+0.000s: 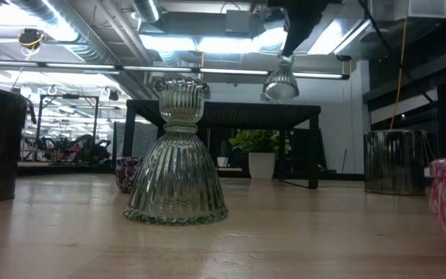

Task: Pick & Place candle stick holders
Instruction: Put the top transparent green glass candle holder aligned with the other transparent glass candle holder on the shelf

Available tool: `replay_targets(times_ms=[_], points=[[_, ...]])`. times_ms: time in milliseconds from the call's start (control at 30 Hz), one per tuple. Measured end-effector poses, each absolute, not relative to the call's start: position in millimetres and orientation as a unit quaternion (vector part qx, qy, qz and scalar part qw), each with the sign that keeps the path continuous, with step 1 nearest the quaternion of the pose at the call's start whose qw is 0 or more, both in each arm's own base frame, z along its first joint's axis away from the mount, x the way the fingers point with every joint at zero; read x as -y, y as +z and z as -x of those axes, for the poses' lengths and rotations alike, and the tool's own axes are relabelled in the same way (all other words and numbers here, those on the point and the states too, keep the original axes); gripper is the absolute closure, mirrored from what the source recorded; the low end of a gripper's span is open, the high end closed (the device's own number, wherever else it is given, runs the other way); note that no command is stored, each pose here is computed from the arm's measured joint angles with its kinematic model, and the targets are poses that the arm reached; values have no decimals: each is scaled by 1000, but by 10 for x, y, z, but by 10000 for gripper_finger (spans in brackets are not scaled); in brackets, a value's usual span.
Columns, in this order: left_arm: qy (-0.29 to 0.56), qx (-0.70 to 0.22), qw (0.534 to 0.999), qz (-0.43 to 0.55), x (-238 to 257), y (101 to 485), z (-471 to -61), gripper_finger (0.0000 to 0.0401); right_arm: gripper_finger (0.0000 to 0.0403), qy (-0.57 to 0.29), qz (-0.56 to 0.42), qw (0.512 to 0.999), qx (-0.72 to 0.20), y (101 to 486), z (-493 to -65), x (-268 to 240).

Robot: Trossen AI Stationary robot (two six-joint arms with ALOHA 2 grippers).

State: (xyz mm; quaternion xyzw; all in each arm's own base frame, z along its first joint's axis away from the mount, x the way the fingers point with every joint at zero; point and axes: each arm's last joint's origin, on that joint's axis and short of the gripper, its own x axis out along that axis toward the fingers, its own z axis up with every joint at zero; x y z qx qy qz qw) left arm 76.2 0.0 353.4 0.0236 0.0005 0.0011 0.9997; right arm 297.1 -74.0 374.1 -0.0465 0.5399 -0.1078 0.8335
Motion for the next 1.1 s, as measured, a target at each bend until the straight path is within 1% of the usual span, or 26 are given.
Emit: replay_targets(times_ms=[333,533,800,1100], points=[[1,0,1000,-24,-1,3535,-761,393,377,-101,50,818,-565,3588,-3087,817],[1,0,1000,-24,-1,3534,-762,395,377,-135,69,812,-563,3597,-3090,843],[1,0,1000,-24,-1,3535,-761,394,377,-135,69,812,-563,3586,-3105,845],[1,0,1000,-24,-1,3534,-761,393,377,-142,77,797,-582,3456,-3208,881]])
